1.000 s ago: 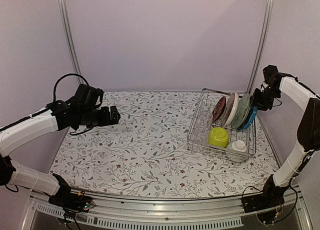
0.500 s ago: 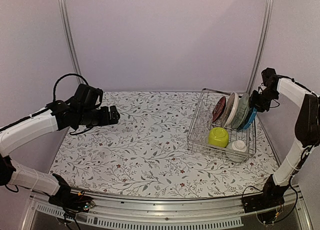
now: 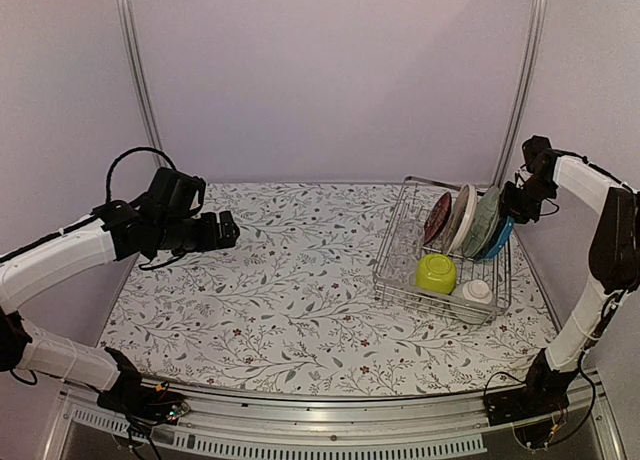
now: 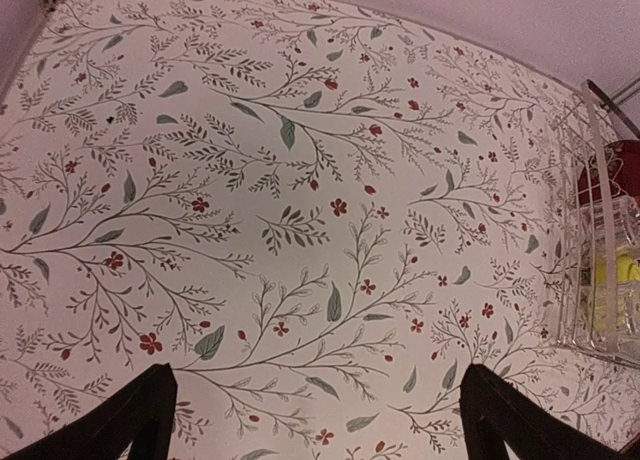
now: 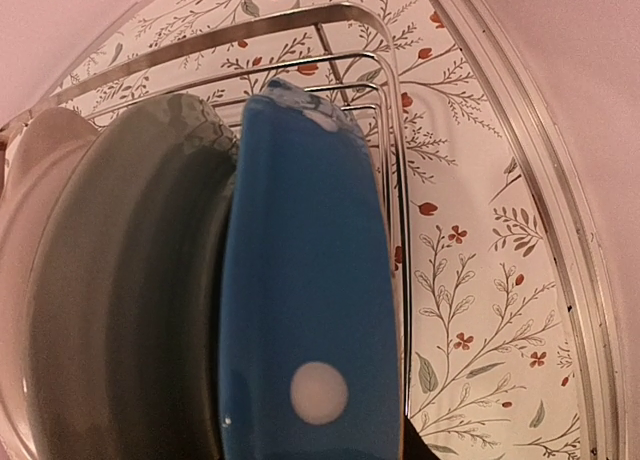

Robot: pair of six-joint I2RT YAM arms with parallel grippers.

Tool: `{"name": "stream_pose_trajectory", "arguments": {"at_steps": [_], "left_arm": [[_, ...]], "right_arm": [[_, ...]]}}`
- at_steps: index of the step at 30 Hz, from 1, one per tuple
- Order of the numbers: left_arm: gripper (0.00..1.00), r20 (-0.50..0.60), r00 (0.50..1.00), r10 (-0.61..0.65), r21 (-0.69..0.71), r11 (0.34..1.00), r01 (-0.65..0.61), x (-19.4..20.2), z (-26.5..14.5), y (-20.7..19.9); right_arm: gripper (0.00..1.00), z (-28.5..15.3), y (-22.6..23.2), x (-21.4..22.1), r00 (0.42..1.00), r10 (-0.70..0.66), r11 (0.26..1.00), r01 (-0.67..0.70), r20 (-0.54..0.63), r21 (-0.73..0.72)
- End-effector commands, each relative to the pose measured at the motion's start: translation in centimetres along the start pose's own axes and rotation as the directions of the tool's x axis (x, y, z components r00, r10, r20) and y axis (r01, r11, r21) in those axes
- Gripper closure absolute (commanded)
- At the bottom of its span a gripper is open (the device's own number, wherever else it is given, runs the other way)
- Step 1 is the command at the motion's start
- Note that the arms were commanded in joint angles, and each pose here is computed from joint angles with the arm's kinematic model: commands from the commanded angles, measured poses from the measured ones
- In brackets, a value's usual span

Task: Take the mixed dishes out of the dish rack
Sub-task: Grab the plate from the dish rack.

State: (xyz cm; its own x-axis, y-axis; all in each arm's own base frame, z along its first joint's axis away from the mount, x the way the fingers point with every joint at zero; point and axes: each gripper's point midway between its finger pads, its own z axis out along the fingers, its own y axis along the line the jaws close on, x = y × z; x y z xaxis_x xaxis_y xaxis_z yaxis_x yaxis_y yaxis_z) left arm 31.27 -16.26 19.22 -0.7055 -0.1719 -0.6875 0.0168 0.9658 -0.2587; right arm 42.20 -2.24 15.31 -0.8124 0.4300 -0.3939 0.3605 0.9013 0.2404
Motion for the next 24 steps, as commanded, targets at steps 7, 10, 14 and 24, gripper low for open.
{"name": "stream_pose_trajectory", "arguments": {"at_steps": [7,10,14,24], "left_arm": [[0.00,0.006,1.000,-0.007,0.018,1.000,0.007,-0.3,0.4,-0.3],[0.00,0.006,1.000,-0.009,0.021,1.000,0.009,-0.3,0.5,-0.3],[0.01,0.006,1.000,-0.008,0.021,1.000,0.008,-0.3,0.5,-0.3],[0.00,0.008,1.000,-0.011,0.021,1.000,0.011,-0.3,0.6,-0.3]], "right_arm": [[0.94,-4.1,1.6,-2.8,0.998,-0.007,1.000,0.009,0.067,-0.024],[1.00,-4.9,1.6,-3.4,0.997,-0.025,1.000,0.025,0.069,-0.004],[1.00,-5.6,1.3,-3.6,0.997,-0.036,0.999,0.035,0.068,0.023],[1.00,-9.4,1.9,-3.9,0.991,-0.080,0.996,0.075,0.103,0.049]]}}
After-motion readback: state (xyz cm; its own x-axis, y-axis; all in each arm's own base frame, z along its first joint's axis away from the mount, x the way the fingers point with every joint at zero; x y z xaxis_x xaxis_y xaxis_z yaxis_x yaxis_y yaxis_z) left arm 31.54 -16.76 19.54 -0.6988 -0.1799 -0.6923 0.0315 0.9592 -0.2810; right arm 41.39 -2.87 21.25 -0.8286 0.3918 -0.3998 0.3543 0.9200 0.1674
